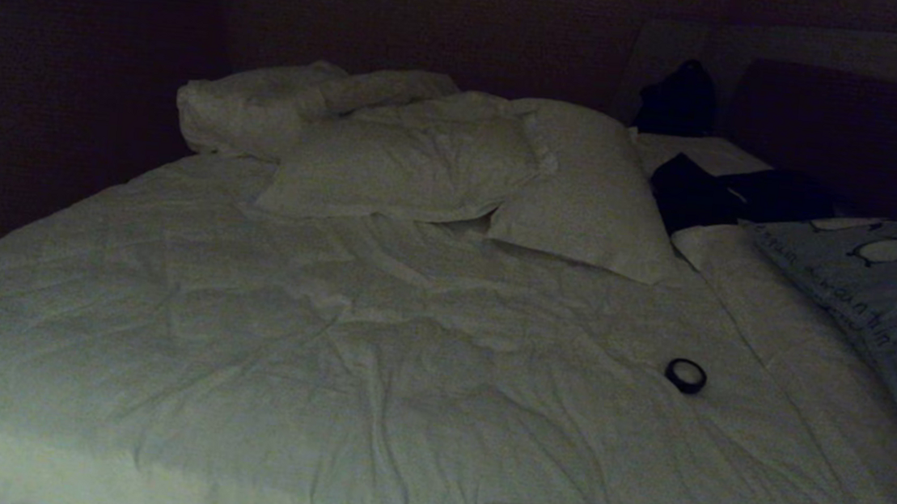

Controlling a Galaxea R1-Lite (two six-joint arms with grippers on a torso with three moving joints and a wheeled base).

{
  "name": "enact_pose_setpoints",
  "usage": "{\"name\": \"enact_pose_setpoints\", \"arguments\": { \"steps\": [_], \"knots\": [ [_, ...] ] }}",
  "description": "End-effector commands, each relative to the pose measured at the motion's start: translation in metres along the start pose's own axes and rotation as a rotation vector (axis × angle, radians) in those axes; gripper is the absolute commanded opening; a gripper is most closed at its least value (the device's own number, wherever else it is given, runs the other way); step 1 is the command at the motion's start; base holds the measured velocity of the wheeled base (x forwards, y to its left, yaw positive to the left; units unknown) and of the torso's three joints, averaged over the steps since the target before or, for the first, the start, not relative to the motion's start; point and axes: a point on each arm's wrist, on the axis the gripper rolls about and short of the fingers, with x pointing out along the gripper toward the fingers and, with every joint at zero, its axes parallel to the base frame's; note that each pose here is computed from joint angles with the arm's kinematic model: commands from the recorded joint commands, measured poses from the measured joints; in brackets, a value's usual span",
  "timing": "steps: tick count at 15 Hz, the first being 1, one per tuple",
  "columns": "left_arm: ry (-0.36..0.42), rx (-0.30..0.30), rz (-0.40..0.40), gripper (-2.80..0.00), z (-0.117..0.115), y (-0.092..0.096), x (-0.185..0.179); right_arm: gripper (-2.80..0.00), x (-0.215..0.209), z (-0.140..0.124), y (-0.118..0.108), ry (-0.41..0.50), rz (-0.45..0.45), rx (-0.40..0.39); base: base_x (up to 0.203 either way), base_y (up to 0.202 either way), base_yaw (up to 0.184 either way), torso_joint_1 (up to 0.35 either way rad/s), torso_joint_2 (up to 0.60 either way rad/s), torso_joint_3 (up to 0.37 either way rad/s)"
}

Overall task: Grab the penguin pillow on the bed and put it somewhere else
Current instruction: Pick up the pillow

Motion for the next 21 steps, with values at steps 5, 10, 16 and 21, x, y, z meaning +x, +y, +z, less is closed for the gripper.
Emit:
{"name": "enact_pose_setpoints", "arguments": {
  "steps": [5, 10, 16, 21],
  "knots": [
    [0.001, 0.0, 0.0, -2.8, 0.0, 0.0, 0.0, -2.8, 0.001, -0.004, -0.006, -0.264, -0.127, -0.216, 0.0, 0.0, 0.0, 0.0, 0.0, 0.0],
    [0.001, 0.0, 0.002, -2.8, 0.0, 0.0, 0.0, -2.8, 0.021, -0.023, -0.016, -0.275, -0.16, -0.315, 0.0, 0.0, 0.0, 0.0, 0.0, 0.0],
    [0.001, 0.0, 0.0, -2.8, 0.0, 0.0, 0.0, -2.8, 0.045, -0.066, -0.035, -0.158, -0.18, -0.385, 0.0, 0.0, 0.0, 0.0, 0.0, 0.0],
    [0.001, 0.0, 0.0, -2.8, 0.0, 0.0, 0.0, -2.8, 0.052, -0.087, -0.043, -0.085, -0.192, -0.372, 0.0, 0.0, 0.0, 0.0, 0.0, 0.0]
  ]
}}
